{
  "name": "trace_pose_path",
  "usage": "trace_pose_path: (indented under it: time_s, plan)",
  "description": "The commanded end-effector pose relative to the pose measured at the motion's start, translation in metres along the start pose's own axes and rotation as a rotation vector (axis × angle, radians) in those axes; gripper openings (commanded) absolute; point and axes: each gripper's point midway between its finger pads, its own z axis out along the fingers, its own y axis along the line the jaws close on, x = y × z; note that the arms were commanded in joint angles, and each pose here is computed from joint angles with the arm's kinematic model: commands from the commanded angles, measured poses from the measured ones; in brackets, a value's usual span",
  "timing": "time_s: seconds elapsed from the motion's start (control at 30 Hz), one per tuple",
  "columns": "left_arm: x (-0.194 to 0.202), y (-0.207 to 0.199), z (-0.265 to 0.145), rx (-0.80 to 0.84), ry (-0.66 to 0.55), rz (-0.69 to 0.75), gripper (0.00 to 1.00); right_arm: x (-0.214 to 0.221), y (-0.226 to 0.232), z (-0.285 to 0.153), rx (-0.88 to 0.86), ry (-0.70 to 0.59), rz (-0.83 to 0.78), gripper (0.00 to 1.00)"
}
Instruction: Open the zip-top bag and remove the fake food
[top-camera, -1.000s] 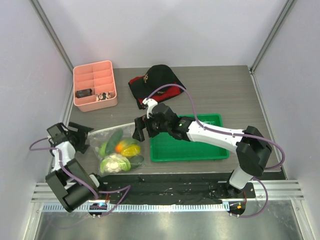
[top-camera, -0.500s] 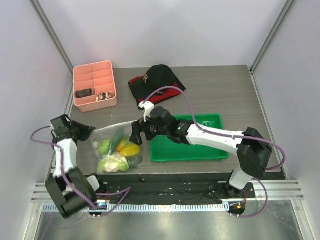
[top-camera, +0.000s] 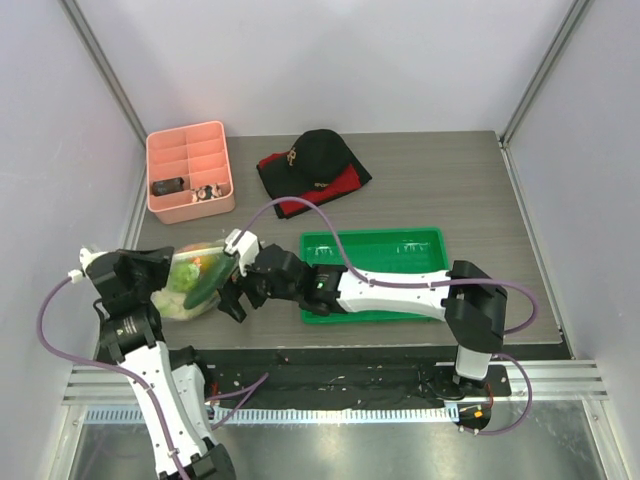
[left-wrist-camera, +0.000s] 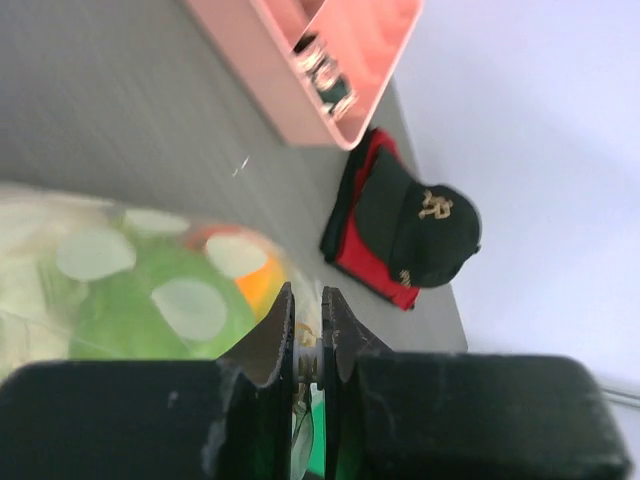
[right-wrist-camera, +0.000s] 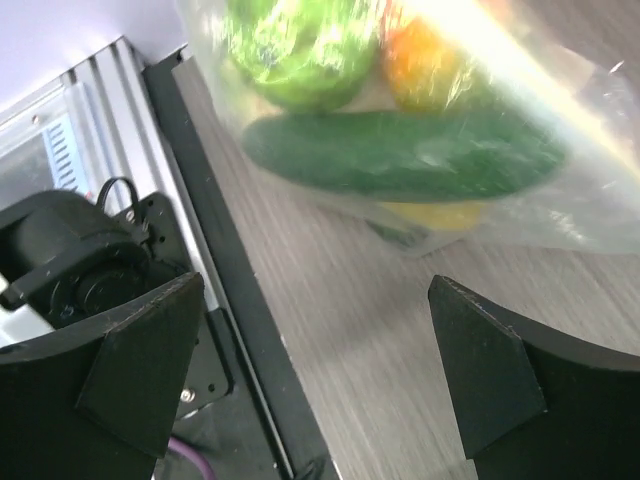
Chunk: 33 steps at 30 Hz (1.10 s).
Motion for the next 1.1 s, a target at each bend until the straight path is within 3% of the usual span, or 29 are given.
trace_pose_path:
  time_s: [0.0,0.1,0.13,0.23,0.3,0.5,0.8,0.93,1.0,1.07]
  plan:
    - [0.024,0.0,-0.005,0.038,0.105,-0.045,0.0,-0.039,-0.023,-0.009,0.084,-0.119,0.055,1.0]
    - [0.04,-0.018,-0.009,0.154,0.178,-0.061,0.0,-0.035,-0.031,-0.002,0.064,-0.068,0.241,1.0]
    - [0.044,-0.024,-0.012,0.195,0.194,-0.07,0.0,-0.032,-0.02,-0.002,-0.023,-0.038,0.287,1.0]
    - [0.052,-0.025,-0.015,0.217,0.219,-0.062,0.0,-0.025,-0.038,0.002,-0.047,-0.024,0.478,0.94]
    - [0.056,-0.024,-0.017,0.225,0.229,-0.054,0.0,-0.02,-0.047,0.003,-0.045,0.0,0.502,0.9]
    - [0.066,-0.027,-0.025,0.277,0.263,0.006,0.0,-0.023,-0.058,0.026,-0.055,0.033,0.463,0.81]
    - [0.095,-0.017,-0.026,0.331,0.35,-0.011,0.0,-0.04,-0.055,0.08,-0.157,0.066,0.297,0.86]
    - [0.101,-0.026,-0.025,0.375,0.382,-0.061,0.0,-0.03,-0.091,0.063,0.006,0.102,0.252,0.93]
    - [0.103,-0.032,-0.029,0.4,0.388,-0.062,0.01,-0.047,-0.101,0.033,0.05,0.052,0.229,0.95]
    - [0.1,-0.04,-0.032,0.426,0.371,-0.072,0.0,-0.019,-0.114,0.017,0.117,0.084,0.197,0.98]
